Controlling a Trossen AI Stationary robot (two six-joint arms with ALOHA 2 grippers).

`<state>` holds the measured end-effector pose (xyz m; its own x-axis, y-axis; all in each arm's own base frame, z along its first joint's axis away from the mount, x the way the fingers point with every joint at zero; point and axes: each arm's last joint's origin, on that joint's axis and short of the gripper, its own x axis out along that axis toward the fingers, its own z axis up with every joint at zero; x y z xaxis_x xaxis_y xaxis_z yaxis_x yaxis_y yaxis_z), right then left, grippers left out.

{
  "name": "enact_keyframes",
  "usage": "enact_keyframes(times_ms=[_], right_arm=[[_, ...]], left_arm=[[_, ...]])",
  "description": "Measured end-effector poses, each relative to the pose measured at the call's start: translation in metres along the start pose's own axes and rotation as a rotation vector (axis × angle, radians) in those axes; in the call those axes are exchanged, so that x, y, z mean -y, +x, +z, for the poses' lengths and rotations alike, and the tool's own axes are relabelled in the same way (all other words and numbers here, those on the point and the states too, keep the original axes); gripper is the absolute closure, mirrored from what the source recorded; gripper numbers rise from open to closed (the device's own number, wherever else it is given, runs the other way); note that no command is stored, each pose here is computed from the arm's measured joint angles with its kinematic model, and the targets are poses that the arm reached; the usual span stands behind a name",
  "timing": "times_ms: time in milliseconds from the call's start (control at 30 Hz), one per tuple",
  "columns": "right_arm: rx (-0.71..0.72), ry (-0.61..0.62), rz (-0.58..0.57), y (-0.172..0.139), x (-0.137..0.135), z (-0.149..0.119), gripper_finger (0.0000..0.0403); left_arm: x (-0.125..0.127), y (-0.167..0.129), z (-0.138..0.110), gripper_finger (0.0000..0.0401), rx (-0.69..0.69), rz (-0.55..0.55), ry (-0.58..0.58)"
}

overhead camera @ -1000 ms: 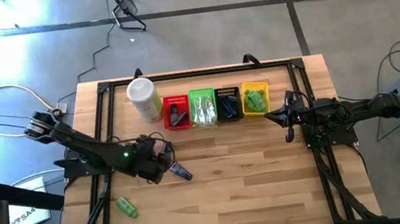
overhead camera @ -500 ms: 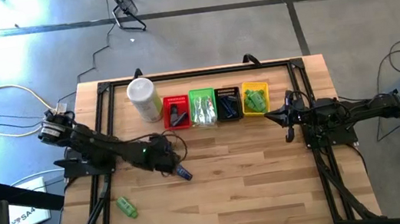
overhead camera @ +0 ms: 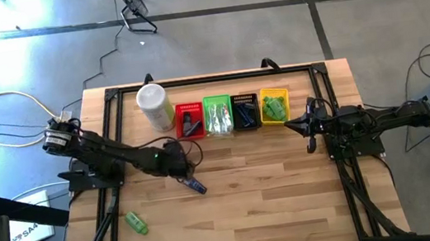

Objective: Pick & Place Travel size toiletries
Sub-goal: Put the blue shave cream into the red bin

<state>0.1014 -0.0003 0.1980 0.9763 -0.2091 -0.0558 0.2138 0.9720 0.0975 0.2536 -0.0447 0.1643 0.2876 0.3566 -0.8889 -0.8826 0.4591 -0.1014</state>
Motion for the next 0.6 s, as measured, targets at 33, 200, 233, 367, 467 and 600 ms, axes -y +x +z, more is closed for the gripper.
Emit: enact_keyframes(times_ms=[33, 200, 233, 367, 467, 600], right_arm=[[0.000, -0.002, 0.000, 0.000, 0.000, 0.000, 0.0401], [0.000, -0.006, 0.000, 0.000, 0.000, 0.000, 0.0401], [0.000, -0.006, 0.000, 0.000, 0.000, 0.000, 0.0401], [0.001, -0.006, 0.000, 0.000, 0.000, 0.000, 0.0401], [0.003, -0.005, 0.001, 0.000, 0.000, 0.000, 0.0401], [0.007, -0.004, 0.001, 0.000, 0.000, 0.001, 0.0401]], left_arm=[[-0.002, 0.003, -0.002, 0.0080, -0.002, -0.001, -0.002], [-0.009, 0.010, -0.008, 0.0080, -0.004, 0.008, -0.041], [-0.009, 0.011, -0.008, 0.0080, -0.004, 0.006, -0.042], [-0.009, 0.012, -0.008, 0.0080, -0.001, 0.002, -0.031], [-0.006, 0.014, -0.008, 0.0080, 0.013, -0.010, -0.030], [-0.005, 0.019, -0.010, 0.0080, 0.028, 0.002, -0.026]])
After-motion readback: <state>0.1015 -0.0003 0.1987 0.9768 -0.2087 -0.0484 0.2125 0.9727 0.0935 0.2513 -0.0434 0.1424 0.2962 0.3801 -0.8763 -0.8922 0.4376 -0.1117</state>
